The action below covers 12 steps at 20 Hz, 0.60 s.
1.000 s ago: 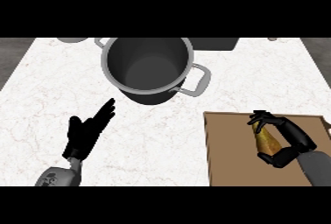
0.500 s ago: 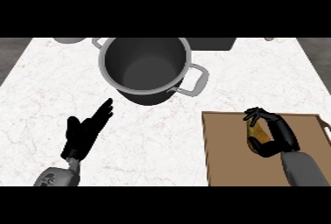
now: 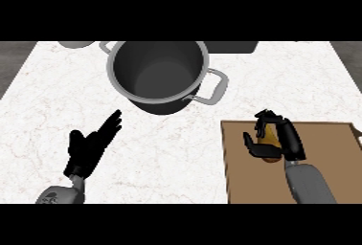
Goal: Pick the pear from the tray and place it in the pot
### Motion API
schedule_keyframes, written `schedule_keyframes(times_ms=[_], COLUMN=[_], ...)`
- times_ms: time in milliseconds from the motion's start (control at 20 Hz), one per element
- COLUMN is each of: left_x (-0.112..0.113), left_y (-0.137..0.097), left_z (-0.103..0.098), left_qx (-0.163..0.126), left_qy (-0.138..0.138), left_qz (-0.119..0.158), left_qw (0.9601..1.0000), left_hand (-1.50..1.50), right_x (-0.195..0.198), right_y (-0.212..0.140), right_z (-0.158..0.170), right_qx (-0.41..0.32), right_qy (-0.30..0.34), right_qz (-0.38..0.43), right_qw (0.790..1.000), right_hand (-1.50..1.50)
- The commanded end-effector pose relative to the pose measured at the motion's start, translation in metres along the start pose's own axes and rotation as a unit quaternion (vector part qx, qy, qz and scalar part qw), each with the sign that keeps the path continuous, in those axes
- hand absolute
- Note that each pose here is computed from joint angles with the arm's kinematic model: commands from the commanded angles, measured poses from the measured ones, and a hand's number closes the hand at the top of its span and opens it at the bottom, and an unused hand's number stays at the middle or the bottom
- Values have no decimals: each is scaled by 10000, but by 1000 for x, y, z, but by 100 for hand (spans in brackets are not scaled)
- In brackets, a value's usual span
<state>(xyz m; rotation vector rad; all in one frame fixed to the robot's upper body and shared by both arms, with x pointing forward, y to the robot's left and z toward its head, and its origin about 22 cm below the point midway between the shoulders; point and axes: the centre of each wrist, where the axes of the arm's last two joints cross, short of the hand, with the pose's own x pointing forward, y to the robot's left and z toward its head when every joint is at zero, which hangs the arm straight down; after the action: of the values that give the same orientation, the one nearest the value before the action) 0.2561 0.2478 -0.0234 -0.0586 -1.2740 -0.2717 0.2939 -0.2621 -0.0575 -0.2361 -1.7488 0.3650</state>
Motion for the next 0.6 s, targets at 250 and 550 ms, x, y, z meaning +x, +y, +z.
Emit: schedule_keyframes(times_ms=[250,550], left_x=[-8,-2], left_y=[-8,1], left_z=[10,4], left_qx=[6,60], left_qy=[16,-40], left_qz=[-14,22], left_qw=[10000,10000], left_hand=[0,0], right_x=[89,157], right_y=[0,30], right_z=[-27,-47], right_qx=[-410,-405], right_qy=[-460,-467], right_qz=[1143,1650], right_qw=[9915,9843], right_hand=[150,150])
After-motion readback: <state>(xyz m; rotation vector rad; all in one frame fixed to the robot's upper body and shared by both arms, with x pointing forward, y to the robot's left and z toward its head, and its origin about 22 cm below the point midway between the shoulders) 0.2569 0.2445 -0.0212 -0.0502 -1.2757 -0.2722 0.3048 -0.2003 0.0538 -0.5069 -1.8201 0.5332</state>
